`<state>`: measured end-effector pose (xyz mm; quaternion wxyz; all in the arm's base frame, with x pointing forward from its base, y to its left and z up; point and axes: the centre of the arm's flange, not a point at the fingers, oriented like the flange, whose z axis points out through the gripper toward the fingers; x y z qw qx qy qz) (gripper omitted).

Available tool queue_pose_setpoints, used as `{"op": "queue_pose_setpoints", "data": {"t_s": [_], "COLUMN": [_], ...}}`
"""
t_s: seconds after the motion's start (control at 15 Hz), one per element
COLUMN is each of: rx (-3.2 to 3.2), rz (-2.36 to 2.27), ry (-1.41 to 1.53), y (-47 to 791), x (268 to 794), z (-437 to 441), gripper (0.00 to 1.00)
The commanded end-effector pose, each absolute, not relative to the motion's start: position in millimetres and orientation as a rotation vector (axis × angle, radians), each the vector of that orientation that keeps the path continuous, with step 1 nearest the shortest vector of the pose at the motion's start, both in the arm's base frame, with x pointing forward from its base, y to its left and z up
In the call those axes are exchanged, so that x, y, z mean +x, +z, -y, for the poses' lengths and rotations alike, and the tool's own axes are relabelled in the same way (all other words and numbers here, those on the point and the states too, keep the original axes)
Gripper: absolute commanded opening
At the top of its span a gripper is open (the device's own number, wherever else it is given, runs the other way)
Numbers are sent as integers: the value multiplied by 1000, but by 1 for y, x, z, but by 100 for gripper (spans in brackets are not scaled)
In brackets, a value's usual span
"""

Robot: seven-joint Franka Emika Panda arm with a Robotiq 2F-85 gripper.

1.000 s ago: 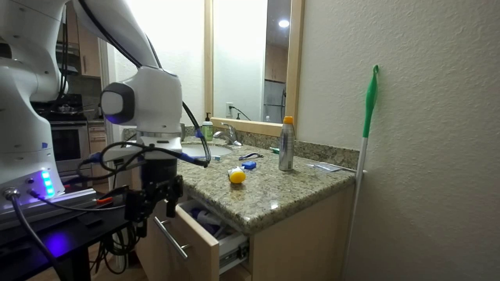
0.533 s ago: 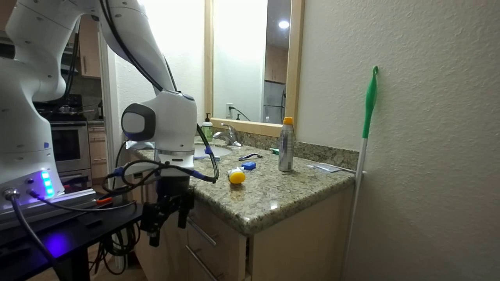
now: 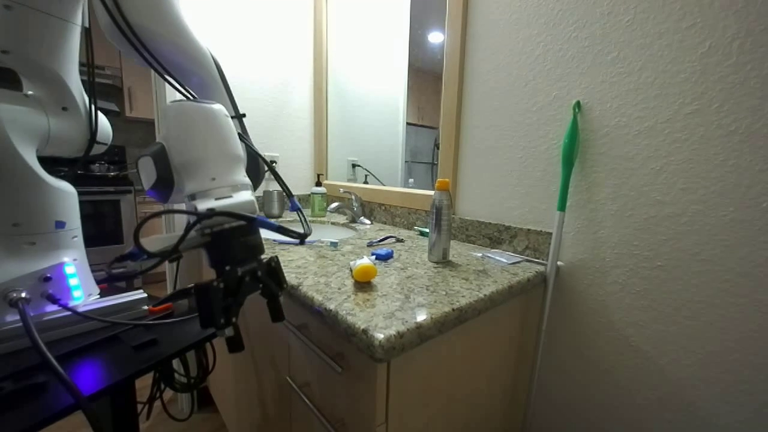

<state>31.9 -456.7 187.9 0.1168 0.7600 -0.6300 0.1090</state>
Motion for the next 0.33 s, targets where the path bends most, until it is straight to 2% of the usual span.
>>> {"op": "queue_pose_setpoints", "data": {"t_s": [0.0, 0.07, 0.13, 0.27], "rx": [2243, 2257, 2210, 2216], "rz": [1723, 1678, 1730, 1679], "ry": [560, 603, 457, 507], "y": [244, 266, 248, 280], "x": [-16, -10, 36, 49], "z": [412, 411, 462, 463], "gripper": [100, 100, 100, 100]}}
